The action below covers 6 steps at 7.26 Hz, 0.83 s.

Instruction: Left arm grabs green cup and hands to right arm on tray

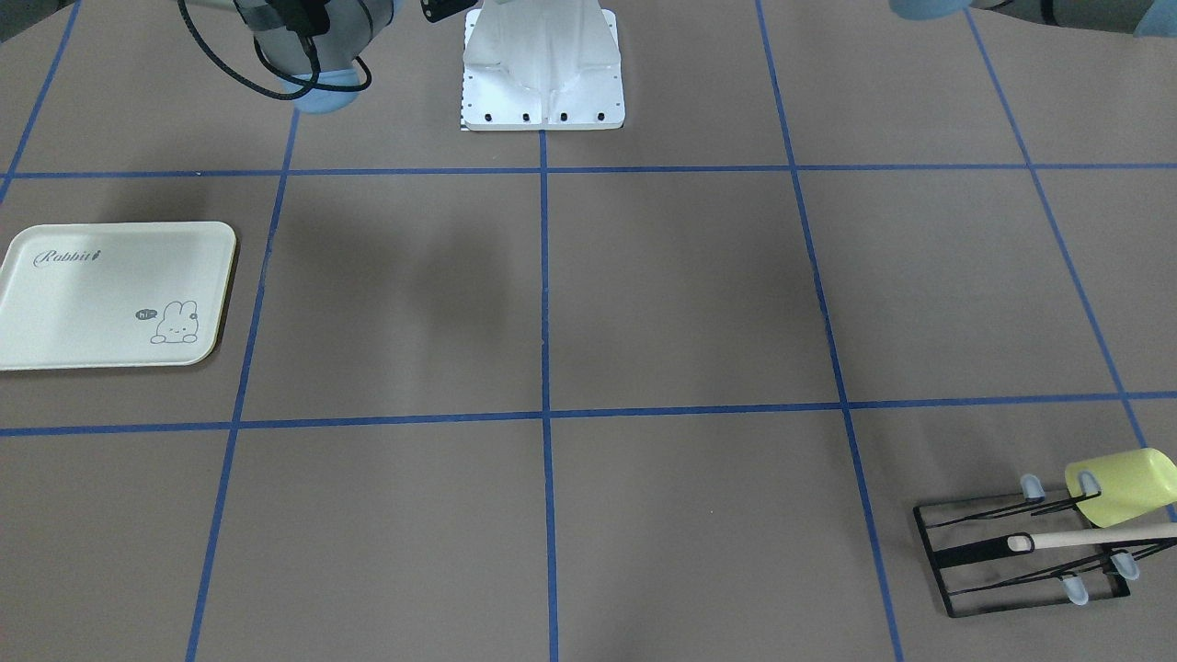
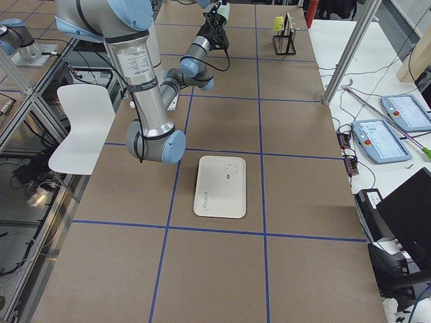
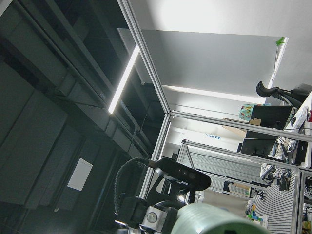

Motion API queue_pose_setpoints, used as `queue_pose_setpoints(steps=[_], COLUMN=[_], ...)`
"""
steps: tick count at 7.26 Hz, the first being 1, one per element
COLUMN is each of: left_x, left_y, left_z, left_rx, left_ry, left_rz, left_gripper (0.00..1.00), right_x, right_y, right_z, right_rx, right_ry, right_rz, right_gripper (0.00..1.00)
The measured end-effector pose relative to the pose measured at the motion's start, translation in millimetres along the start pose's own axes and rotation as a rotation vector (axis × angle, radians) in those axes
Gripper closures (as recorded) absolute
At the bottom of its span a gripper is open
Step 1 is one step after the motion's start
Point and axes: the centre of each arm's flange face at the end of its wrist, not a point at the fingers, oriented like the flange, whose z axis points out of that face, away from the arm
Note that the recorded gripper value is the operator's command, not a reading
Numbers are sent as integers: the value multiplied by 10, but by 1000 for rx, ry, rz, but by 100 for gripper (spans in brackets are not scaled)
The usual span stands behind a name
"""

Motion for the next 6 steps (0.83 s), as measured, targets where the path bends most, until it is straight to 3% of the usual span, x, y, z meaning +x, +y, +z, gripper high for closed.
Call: queue_pose_setpoints(steps=[1,2,3,6], left_x=[-2,-1,-2,83], left_y=[-1,-1,-4,36], left_z=[1,1,6,-5], left_rx=[0,0,0,-10], left_ry=[0,0,0,24], left_rz=[0,1,6,42], left_gripper=[85,1,0,0], right_x=[0,-6,-15,-7], right_y=[2,4,5,-4], right_z=[-3,-3,0,-21], right_rx=[0,-1,-1,-2], right_ry=[0,-2,-5,0], right_rz=[0,1,1,-4], right_gripper=[66,84,100,100])
